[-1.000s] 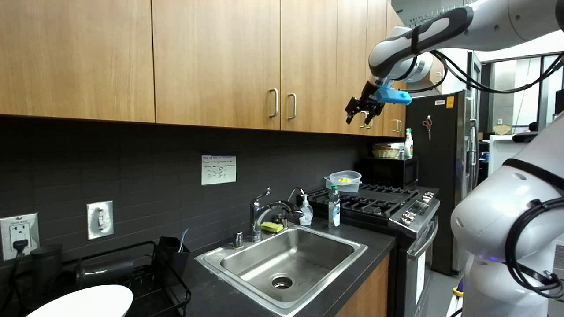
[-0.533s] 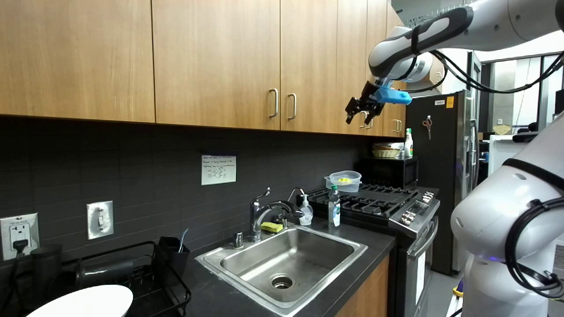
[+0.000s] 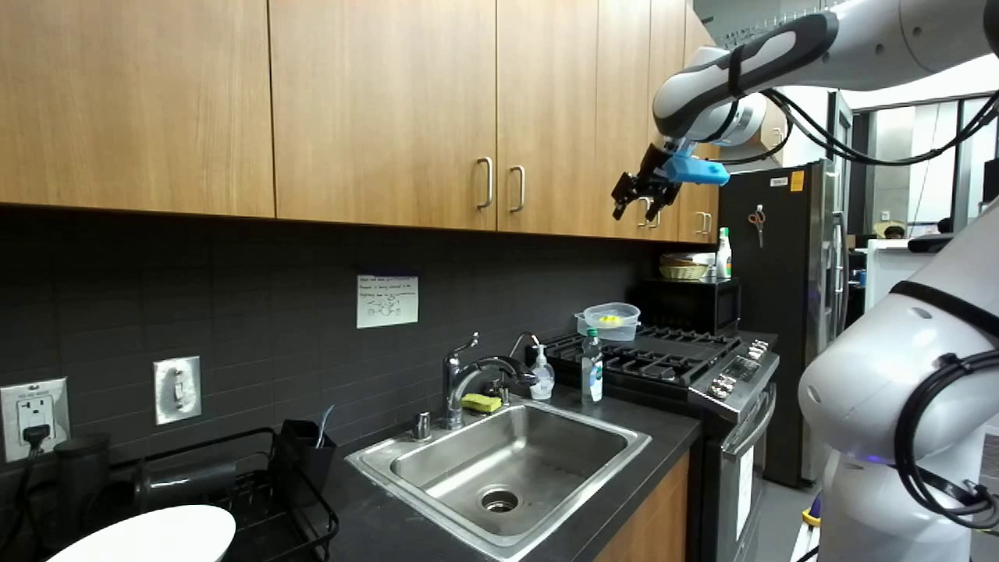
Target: Close the cupboard completely
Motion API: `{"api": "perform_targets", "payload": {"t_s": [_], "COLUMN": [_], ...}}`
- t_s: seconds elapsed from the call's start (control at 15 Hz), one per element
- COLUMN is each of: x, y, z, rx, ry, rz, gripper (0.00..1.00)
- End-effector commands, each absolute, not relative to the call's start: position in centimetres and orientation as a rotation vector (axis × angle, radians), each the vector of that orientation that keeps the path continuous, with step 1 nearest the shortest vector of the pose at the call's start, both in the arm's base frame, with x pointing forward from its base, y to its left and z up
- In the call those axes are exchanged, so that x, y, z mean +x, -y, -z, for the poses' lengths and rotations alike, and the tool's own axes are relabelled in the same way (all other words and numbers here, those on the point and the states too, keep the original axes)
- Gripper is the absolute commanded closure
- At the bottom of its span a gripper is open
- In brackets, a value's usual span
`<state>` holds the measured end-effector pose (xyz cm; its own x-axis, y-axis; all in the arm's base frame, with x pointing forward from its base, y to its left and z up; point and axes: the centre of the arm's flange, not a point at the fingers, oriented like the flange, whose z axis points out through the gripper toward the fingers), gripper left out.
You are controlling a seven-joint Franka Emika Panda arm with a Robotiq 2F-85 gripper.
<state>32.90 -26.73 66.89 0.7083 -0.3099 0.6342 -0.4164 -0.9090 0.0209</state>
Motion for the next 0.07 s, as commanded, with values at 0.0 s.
{"api": "perform_targets", "payload": {"t_s": [0.0], "x": [32.90], "y": [26.73], "z": [-66.89], "rx": [2.751], "ry": [0.589], "rz": [-0.977], "gripper": [0.00]}}
